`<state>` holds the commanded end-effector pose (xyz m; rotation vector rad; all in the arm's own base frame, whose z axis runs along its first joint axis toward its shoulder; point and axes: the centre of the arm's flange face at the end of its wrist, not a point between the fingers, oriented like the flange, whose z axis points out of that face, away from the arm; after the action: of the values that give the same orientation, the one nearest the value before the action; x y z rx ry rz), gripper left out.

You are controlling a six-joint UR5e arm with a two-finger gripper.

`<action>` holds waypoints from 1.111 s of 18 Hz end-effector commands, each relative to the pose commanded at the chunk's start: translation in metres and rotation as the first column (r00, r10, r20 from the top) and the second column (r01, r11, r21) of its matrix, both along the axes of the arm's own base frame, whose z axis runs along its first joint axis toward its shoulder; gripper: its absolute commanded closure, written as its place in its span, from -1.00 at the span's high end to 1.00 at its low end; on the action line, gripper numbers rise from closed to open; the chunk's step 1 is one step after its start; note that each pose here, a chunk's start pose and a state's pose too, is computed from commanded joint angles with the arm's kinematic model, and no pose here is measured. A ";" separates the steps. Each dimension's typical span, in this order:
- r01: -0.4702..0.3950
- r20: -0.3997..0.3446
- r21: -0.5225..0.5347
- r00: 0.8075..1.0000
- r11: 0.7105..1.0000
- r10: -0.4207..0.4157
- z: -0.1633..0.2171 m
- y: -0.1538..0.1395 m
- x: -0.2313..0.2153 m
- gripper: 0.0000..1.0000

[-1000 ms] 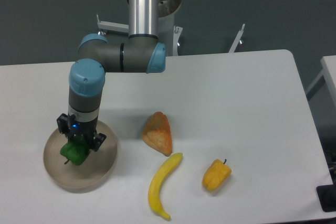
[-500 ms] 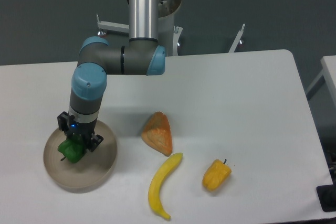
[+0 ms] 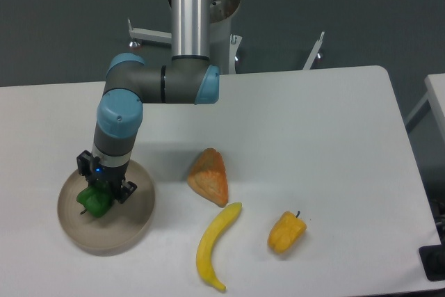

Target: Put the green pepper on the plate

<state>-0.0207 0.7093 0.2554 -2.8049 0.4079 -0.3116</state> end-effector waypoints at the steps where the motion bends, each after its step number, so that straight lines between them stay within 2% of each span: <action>1: -0.001 0.001 -0.002 1.000 1.000 0.001 -0.001 0.000 0.000 -0.17; 3: -0.001 0.002 -0.005 1.000 1.000 0.001 -0.002 -0.001 0.000 -0.16; 5: -0.001 0.002 -0.005 1.000 1.000 0.001 -0.002 -0.001 0.000 -0.03; 6: 0.000 0.002 -0.006 1.000 1.000 0.000 -0.004 -0.001 0.000 0.08; 8: 0.000 0.002 -0.011 1.000 1.000 0.000 -0.007 0.000 0.001 0.61; 9: -0.002 0.002 -0.011 1.000 1.000 0.002 -0.007 0.000 0.000 0.76; 11: -0.006 0.002 -0.006 1.000 1.000 0.006 -0.004 0.001 -0.001 0.94; 12: -0.009 0.002 -0.004 1.000 1.000 0.009 -0.002 0.001 -0.003 1.00; 20: -0.045 0.011 0.031 0.999 0.998 0.045 0.030 -0.008 -0.025 1.00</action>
<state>-0.0452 0.7014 0.2850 -2.7760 0.3440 -0.3063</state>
